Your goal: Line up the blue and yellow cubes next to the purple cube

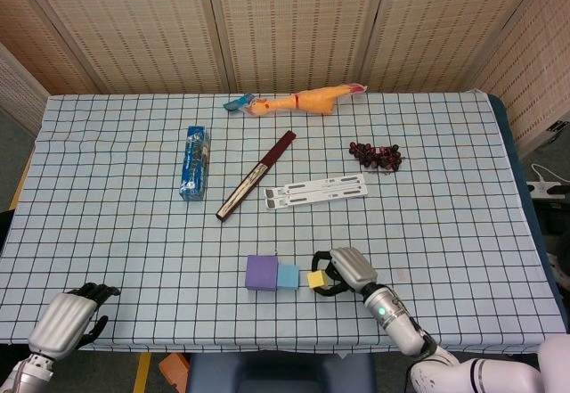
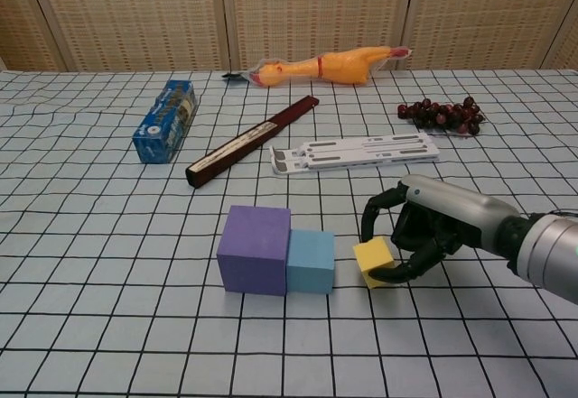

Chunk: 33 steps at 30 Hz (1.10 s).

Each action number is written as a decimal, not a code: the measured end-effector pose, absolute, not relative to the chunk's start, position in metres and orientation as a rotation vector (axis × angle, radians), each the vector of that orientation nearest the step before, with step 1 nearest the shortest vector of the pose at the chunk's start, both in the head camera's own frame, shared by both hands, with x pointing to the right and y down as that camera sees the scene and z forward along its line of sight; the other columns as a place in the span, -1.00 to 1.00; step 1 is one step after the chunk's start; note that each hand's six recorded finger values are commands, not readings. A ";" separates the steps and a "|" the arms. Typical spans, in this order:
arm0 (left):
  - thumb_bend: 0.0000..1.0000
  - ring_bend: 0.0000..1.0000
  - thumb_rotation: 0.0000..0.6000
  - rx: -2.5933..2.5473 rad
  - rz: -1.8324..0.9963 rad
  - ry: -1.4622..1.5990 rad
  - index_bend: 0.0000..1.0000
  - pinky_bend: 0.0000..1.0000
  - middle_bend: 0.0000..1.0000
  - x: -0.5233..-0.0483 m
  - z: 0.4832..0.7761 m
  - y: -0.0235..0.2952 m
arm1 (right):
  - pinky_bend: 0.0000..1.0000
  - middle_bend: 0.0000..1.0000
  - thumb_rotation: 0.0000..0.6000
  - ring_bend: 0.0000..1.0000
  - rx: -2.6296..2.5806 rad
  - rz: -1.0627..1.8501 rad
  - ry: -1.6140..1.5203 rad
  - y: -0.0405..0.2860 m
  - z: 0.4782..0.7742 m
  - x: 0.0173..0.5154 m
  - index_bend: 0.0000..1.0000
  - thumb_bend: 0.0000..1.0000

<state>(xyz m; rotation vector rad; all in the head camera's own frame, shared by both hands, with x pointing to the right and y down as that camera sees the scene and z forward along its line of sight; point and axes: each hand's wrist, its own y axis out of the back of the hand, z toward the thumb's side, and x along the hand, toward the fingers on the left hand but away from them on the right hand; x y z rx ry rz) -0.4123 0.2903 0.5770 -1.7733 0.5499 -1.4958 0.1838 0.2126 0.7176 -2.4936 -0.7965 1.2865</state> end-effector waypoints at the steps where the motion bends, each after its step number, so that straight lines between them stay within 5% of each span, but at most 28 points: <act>1: -0.13 -0.37 1.00 -1.773 -1.495 0.550 -0.34 0.18 -0.28 -0.412 0.577 0.290 | 1.00 1.00 1.00 0.86 -2.496 1.288 -0.807 0.212 0.718 0.186 0.10 -0.64; 33: -0.12 -0.26 1.00 -1.791 -1.509 0.523 -0.18 0.21 -0.10 -0.412 0.578 0.292 | 1.00 1.00 1.00 0.86 -2.580 1.263 -0.908 0.203 0.745 0.185 0.10 -0.64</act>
